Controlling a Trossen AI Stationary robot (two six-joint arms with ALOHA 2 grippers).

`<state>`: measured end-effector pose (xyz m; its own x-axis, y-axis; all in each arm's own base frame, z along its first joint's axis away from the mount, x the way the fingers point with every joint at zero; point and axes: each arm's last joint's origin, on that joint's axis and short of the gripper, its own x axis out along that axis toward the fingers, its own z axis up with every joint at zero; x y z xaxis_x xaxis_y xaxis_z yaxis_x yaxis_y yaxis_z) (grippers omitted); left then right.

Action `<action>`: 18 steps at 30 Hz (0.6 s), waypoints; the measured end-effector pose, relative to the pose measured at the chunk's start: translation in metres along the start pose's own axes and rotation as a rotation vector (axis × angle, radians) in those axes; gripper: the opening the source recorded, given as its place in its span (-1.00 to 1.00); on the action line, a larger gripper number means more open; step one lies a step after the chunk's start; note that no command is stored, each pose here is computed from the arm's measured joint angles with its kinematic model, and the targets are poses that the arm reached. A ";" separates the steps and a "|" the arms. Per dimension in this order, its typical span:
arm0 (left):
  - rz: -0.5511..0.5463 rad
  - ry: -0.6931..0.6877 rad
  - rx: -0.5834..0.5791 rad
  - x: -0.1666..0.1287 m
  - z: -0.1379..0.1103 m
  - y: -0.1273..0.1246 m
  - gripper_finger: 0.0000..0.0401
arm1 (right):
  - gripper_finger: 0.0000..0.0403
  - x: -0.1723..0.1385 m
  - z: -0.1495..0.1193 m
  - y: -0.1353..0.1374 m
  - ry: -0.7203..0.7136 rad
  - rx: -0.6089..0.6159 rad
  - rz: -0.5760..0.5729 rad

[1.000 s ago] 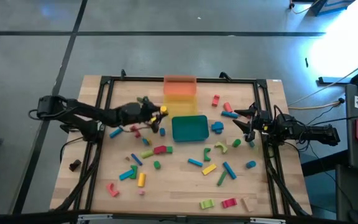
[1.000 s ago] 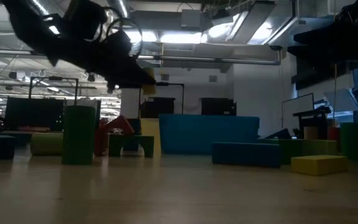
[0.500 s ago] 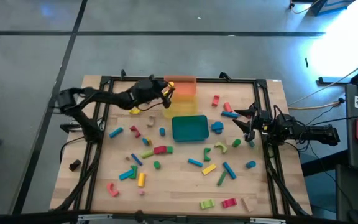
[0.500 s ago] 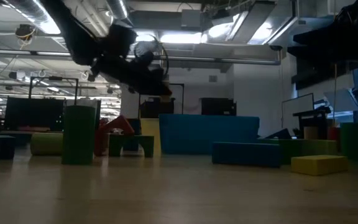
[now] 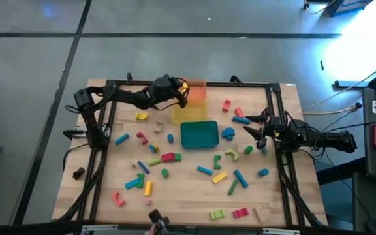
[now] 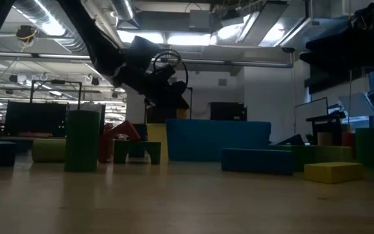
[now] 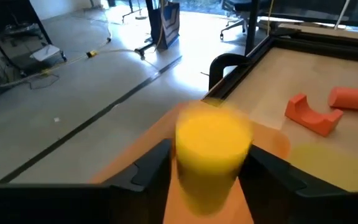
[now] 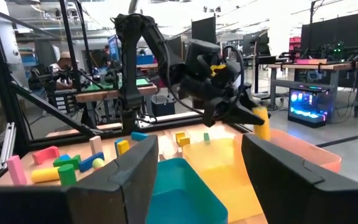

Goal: Sort blocks by size
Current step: Put the yellow cylinder block into the orange bin, then put the brown cylinder block into the orange bin

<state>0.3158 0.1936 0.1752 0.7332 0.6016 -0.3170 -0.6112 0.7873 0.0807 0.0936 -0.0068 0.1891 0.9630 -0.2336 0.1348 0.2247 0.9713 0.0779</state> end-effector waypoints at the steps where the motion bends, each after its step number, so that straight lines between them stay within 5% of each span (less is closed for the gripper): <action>1: 0.002 0.003 -0.008 0.001 0.002 0.001 -0.10 | 0.15 0.000 0.000 0.000 0.000 0.000 0.000; 7: 0.009 -0.014 -0.030 0.001 0.007 0.003 0.09 | 0.15 0.000 0.000 -0.001 -0.003 0.000 -0.048; 18: 0.000 -0.052 -0.073 -0.008 0.021 0.003 0.07 | 0.15 -0.008 0.025 -0.008 0.112 -0.040 -0.251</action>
<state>0.3145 0.1941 0.1976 0.7468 0.6091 -0.2670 -0.6296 0.7768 0.0112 0.0805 -0.0134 0.2124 0.8864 -0.4629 0.0059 0.4619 0.8852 0.0552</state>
